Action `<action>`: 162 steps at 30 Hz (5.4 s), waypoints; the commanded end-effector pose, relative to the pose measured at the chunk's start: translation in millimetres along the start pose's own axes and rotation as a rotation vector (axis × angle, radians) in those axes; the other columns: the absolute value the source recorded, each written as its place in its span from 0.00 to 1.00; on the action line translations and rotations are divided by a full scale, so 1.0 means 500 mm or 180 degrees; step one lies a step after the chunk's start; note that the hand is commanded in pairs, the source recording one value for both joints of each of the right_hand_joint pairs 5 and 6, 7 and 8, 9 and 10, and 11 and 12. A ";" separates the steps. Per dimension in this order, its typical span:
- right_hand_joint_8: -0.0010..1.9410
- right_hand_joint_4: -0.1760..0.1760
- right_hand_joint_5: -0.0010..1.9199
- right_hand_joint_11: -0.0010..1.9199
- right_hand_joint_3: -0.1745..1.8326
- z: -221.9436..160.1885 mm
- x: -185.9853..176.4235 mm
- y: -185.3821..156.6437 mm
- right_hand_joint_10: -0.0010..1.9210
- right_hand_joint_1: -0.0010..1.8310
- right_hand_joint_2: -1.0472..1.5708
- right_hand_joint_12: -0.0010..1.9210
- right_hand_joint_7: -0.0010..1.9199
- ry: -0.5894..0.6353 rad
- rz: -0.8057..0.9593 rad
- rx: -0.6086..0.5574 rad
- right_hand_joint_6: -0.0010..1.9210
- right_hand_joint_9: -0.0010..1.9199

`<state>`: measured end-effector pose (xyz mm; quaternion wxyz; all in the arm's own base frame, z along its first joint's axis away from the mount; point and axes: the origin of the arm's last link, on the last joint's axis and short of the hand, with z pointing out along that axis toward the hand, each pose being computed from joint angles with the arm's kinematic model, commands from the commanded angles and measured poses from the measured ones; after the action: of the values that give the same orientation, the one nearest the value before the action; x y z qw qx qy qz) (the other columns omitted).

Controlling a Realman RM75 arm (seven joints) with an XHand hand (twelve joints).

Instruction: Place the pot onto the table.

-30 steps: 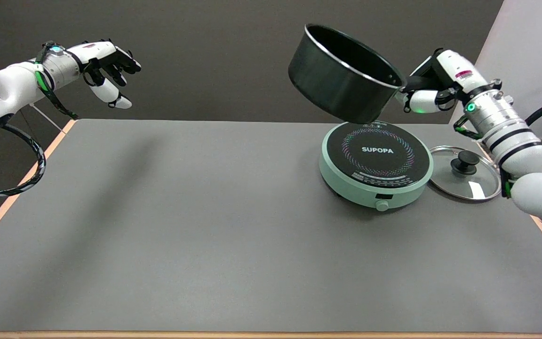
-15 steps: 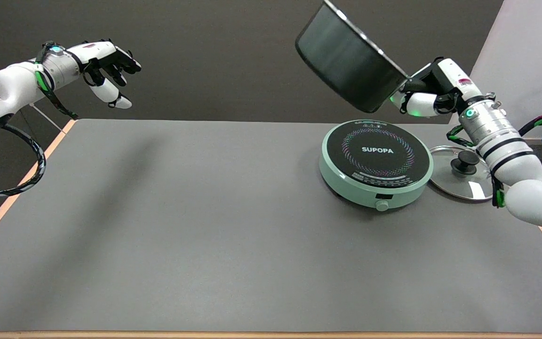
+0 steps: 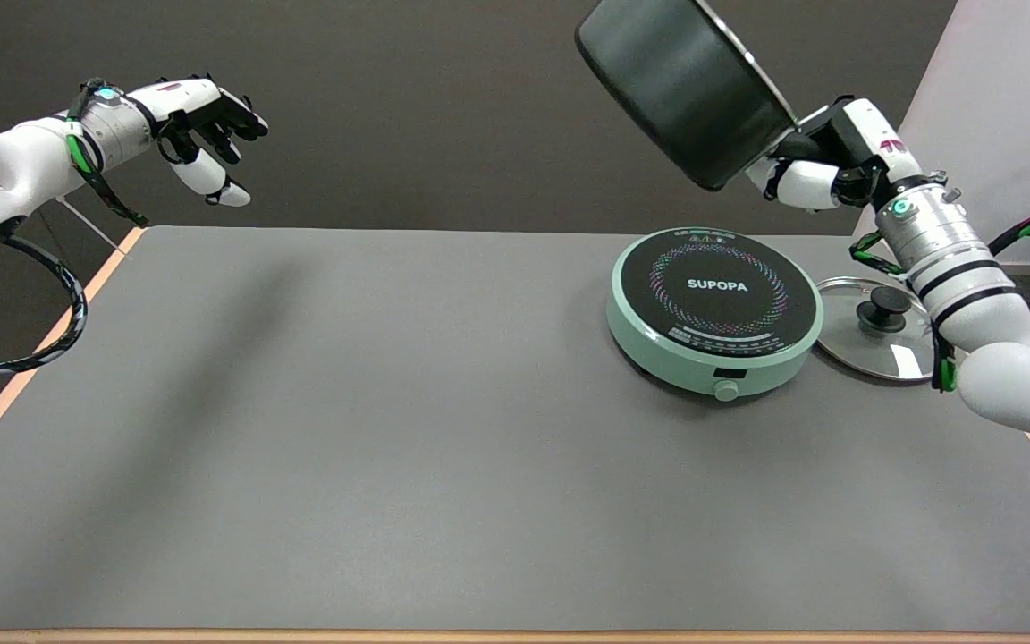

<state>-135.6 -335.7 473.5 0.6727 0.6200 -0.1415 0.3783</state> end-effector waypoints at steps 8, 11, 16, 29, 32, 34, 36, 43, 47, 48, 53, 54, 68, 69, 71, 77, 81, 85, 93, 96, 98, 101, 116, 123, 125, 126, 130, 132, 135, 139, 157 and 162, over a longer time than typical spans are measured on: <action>0.79 0.21 0.80 0.80 0.39 -0.001 0.003 -0.018 0.80 0.53 0.84 0.80 0.80 0.0071 0.0356 0.0112 0.80 0.80; 0.79 0.21 0.80 0.80 0.40 -0.001 0.003 -0.020 0.80 0.52 0.84 0.80 0.80 0.0062 0.0307 0.0139 0.80 0.80; 0.79 0.21 0.80 0.80 0.40 0.000 0.005 -0.021 0.80 0.52 0.84 0.80 0.80 0.0066 0.0275 0.0149 0.80 0.80; 0.79 0.21 0.80 0.80 0.40 0.002 -0.037 -0.094 0.80 0.52 0.84 0.80 0.80 -0.0372 -0.0375 0.0641 0.80 0.80; 0.79 0.21 0.80 0.80 0.40 0.002 -0.048 -0.109 0.80 0.52 0.84 0.80 0.80 -0.0454 -0.0463 0.0725 0.80 0.80; 0.79 0.21 0.80 0.80 0.40 0.003 -0.057 -0.117 0.80 0.52 0.84 0.80 0.80 -0.0532 -0.0502 0.0755 0.80 0.80; 0.79 0.21 0.80 0.80 0.40 0.005 -0.070 -0.129 0.80 0.52 0.84 0.80 0.80 -0.0640 -0.0552 0.0806 0.80 0.80; 0.81 0.22 0.82 0.82 0.38 0.025 -0.127 -0.184 0.82 0.52 0.85 0.82 0.82 -0.0880 -0.0830 0.1069 0.82 0.82; 0.82 0.22 0.83 0.83 0.38 0.039 -0.161 -0.214 0.83 0.52 0.86 0.83 0.83 -0.0965 -0.0932 0.1187 0.83 0.83; 0.82 0.22 0.83 0.83 0.38 0.042 -0.168 -0.219 0.83 0.52 0.86 0.83 0.83 -0.0987 -0.0975 0.1203 0.83 0.83; 0.84 0.22 0.84 0.84 0.37 0.051 -0.212 -0.240 0.84 0.52 0.88 0.84 0.84 -0.1082 -0.1061 0.1279 0.84 0.84; 0.84 0.22 0.85 0.85 0.37 0.052 -0.221 -0.243 0.85 0.52 0.88 0.85 0.85 -0.1092 -0.1069 0.1293 0.85 0.85; 0.87 0.24 0.88 0.88 0.37 0.067 -0.348 -0.263 0.88 0.51 0.91 0.88 0.88 -0.1294 -0.1283 0.1383 0.88 0.88; 0.87 0.24 0.88 0.88 0.37 0.067 -0.353 -0.262 0.88 0.51 0.91 0.88 0.88 -0.1310 -0.1304 0.1386 0.88 0.88; 0.87 0.24 0.88 0.88 0.37 0.068 -0.366 -0.262 0.88 0.51 0.91 0.88 0.88 -0.1340 -0.1350 0.1396 0.88 0.88; 0.87 0.24 0.88 0.88 0.37 0.077 -0.392 -0.261 0.88 0.51 0.91 0.88 0.88 -0.1377 -0.1374 0.1385 0.88 0.88; 0.87 0.24 0.88 0.88 0.37 0.083 -0.412 -0.267 0.88 0.51 0.91 0.88 0.88 -0.1411 -0.1425 0.1426 0.88 0.88; 0.87 0.24 0.88 0.88 0.37 0.089 -0.440 -0.275 0.88 0.50 0.92 0.88 0.88 -0.1439 -0.1466 0.1478 0.88 0.88; 0.88 0.24 0.89 0.89 0.36 0.108 -0.490 -0.284 0.88 0.50 0.92 0.88 0.89 -0.1487 -0.1510 0.1463 0.88 0.89; 0.88 0.25 0.89 0.89 0.36 0.116 -0.507 -0.295 0.89 0.50 0.92 0.89 0.89 -0.1509 -0.1514 0.1472 0.89 0.89; 0.89 0.25 0.90 0.90 0.37 0.120 -0.514 -0.292 0.90 0.50 0.92 0.90 0.90 -0.1528 -0.1521 0.1435 0.90 0.90; 0.90 0.26 0.91 0.91 0.37 0.127 -0.526 -0.287 0.91 0.49 0.92 0.91 0.91 -0.1536 -0.1499 0.1368 0.91 0.91; 0.92 0.28 0.93 0.93 0.39 0.129 -0.601 -0.261 0.93 0.49 0.92 0.93 0.93 -0.1609 -0.1419 0.1074 0.93 0.93; 0.93 0.30 0.94 0.94 0.39 0.122 -0.621 -0.218 0.94 0.48 0.92 0.94 0.94 -0.1529 -0.1469 0.0869 0.94 0.94; 0.93 0.31 0.94 0.94 0.39 0.121 -0.623 -0.207 0.94 0.48 0.92 0.94 0.94 -0.1500 -0.1502 0.0825 0.94 0.94; 0.93 0.31 0.94 0.94 0.39 0.119 -0.624 -0.202 0.94 0.48 0.92 0.94 0.94 -0.1490 -0.1535 0.0811 0.94 0.94; 0.93 0.31 0.94 0.94 0.40 0.110 -0.630 -0.190 0.94 0.49 0.91 0.94 0.94 -0.1446 -0.1682 0.0824 0.94 0.94; 0.93 0.30 0.94 0.94 0.40 0.105 -0.632 -0.185 0.94 0.49 0.91 0.94 0.94 -0.1417 -0.1696 0.0824 0.94 0.94; 0.93 0.30 0.94 0.94 0.40 0.099 -0.633 -0.184 0.94 0.49 0.91 0.94 0.94 -0.1364 -0.1715 0.0847 0.94 0.94; 0.93 0.30 0.94 0.94 0.40 0.088 -0.634 -0.181 0.94 0.49 0.91 0.94 0.94 -0.1275 -0.1730 0.0873 0.94 0.94; 0.94 0.33 0.95 0.95 0.44 0.051 -0.661 -0.208 0.95 0.49 0.89 0.95 0.95 -0.1233 -0.1831 0.1146 0.95 0.95; 0.94 0.32 0.95 0.95 0.44 0.041 -0.673 -0.216 0.95 0.49 0.89 0.95 0.95 -0.1263 -0.1841 0.1198 0.95 0.95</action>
<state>-274.5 -472.1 197.6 0.6048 0.7921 -0.0376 0.0735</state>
